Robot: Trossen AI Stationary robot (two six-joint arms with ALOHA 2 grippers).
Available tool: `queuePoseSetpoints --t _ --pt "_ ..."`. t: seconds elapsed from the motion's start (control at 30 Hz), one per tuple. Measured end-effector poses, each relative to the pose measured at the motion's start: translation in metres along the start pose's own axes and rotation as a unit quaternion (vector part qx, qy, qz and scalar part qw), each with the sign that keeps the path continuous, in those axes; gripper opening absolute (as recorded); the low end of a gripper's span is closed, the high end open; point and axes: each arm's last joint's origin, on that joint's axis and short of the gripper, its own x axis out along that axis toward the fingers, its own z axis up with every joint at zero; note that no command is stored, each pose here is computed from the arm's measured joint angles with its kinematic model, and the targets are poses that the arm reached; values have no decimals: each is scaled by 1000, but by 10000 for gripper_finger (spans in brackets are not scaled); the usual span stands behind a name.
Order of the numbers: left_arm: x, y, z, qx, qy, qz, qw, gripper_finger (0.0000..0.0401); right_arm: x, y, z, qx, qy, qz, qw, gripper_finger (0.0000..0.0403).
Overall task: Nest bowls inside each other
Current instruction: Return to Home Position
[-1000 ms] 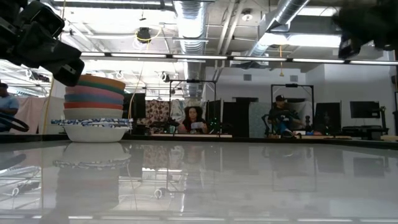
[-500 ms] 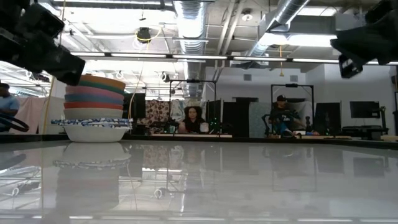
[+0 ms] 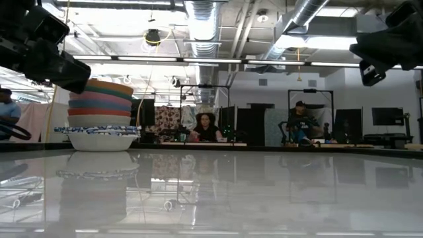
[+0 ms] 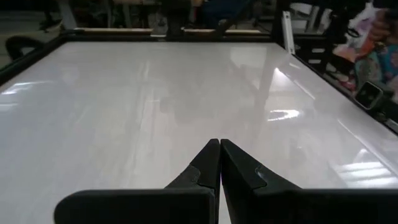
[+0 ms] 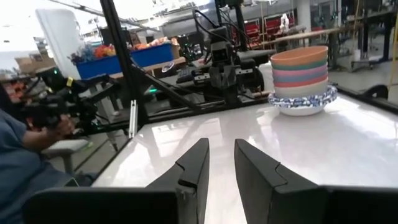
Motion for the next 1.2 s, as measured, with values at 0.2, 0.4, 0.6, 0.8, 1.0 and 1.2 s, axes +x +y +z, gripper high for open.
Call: queuePoseSetpoints --t 0.2,0.4,0.6,0.8,1.0,1.2 --pt "-3 -6 3 33 -28 -14 999 0 0 0 0 -16 -2 0 1000 97" --pt "-6 -15 4 70 -38 -78 994 0 0 0 1 -17 -4 0 1000 97" --pt "-8 -22 4 79 -44 -156 984 0 0 4 2 -81 -9 58 995 97" --pt "-9 -24 4 74 -44 -199 976 0 -1 9 6 -129 -32 130 982 97" --pt "-9 -25 4 75 -44 -211 974 0 -1 9 6 -133 -33 130 982 97" --pt "-9 -24 4 72 -43 -198 977 0 -1 8 4 -136 -22 129 982 97"
